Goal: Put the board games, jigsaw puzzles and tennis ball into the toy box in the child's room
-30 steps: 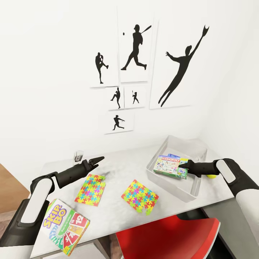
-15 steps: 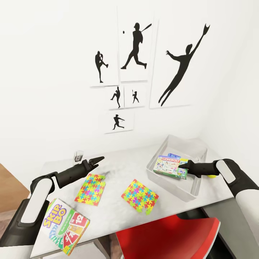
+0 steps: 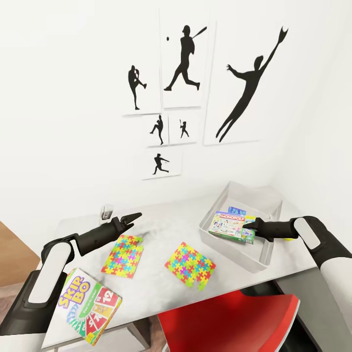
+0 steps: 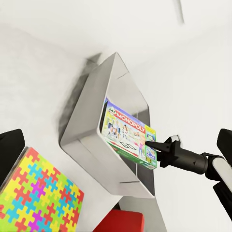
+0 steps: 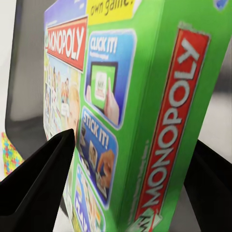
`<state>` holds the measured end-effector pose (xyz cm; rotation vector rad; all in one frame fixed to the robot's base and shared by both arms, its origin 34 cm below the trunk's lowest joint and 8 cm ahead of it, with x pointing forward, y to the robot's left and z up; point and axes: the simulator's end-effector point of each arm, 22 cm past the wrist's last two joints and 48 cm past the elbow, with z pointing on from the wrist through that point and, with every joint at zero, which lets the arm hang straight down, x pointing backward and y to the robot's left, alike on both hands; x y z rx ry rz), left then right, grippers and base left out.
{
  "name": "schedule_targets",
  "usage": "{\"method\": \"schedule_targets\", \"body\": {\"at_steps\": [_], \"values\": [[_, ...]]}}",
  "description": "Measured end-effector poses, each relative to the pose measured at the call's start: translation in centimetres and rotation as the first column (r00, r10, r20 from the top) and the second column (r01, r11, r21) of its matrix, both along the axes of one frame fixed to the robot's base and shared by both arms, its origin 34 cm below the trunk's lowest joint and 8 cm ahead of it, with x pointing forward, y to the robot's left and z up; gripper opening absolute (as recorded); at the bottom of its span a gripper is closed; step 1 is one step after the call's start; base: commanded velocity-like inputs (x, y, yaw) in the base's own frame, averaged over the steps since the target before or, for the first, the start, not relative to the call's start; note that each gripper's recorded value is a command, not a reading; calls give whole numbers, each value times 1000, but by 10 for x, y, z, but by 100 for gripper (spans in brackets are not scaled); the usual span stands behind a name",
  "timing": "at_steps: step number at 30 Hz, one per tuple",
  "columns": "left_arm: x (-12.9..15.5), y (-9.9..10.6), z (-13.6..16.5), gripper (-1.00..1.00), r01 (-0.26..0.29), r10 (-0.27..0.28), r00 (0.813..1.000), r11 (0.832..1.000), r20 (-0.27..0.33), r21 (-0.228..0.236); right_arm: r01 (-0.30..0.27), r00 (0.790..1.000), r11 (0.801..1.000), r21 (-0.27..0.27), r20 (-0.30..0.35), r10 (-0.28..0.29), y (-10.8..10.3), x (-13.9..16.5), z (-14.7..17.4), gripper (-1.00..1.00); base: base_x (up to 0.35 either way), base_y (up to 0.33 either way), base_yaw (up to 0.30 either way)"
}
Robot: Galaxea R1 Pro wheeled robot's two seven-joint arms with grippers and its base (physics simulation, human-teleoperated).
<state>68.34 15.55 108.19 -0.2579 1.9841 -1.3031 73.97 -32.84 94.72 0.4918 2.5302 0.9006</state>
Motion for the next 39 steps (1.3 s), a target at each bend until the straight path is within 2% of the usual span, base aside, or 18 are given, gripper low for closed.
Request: {"method": "schedule_targets", "body": {"at_steps": [39], "values": [[1, 0, -8, 100, 0, 0, 1000, 1000, -13, 1, 3, 1000, 1000, 1, -19, -3, -1, -2, -10, -100, 0, 0, 0]]}}
